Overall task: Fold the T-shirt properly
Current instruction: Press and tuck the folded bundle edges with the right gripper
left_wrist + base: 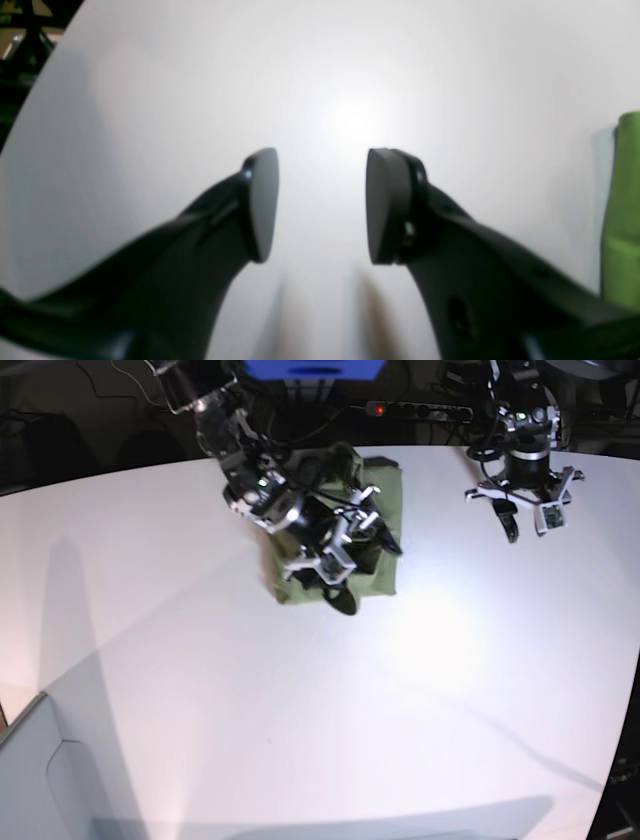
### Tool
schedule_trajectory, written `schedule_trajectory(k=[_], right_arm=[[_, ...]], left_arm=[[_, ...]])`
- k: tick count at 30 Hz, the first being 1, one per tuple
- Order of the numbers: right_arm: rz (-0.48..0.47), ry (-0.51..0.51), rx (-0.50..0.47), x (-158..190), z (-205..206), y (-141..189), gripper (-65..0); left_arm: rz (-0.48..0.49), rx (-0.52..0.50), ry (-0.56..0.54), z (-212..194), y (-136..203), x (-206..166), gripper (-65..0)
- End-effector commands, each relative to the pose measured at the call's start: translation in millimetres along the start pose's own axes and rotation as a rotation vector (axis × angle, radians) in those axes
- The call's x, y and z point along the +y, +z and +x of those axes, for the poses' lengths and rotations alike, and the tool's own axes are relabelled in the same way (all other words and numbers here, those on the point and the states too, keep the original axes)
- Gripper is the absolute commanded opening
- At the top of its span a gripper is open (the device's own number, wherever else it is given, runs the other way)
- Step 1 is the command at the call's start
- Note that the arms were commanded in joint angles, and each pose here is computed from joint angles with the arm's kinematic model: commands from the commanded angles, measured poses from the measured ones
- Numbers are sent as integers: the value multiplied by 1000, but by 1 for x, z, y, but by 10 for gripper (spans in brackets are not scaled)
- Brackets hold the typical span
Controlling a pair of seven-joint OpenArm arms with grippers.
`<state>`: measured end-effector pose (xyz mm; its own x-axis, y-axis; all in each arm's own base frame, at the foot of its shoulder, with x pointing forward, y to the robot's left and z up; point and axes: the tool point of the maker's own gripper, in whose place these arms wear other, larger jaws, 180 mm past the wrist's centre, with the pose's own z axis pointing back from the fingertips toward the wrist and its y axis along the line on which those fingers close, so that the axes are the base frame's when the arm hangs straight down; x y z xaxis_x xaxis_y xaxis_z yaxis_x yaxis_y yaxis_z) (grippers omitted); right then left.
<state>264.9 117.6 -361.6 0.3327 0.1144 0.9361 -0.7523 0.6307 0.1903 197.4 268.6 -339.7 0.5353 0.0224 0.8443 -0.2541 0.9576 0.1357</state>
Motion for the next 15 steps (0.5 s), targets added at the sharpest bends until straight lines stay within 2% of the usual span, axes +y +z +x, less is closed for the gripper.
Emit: schedule_trajectory(k=[1,5,10,13,15], right_arm=[[20,10,-91,4,30,-7,-161],[38,30,-146,8,57,-18,-161],[41,27,-156,10,61,-20,-161],[27,24,-157,8,58,-13,-161],[1,33,-153,2,52,4,-161]], left_arm=[[5,-45,-11,15,4,2,-374],[4,-26,-12,15,4,1,-374],[4,-21,-11,14,4,1,-374],[1,-21,-9,14,4,0,-374],[0,-21,-6,14,4,0,-374]])
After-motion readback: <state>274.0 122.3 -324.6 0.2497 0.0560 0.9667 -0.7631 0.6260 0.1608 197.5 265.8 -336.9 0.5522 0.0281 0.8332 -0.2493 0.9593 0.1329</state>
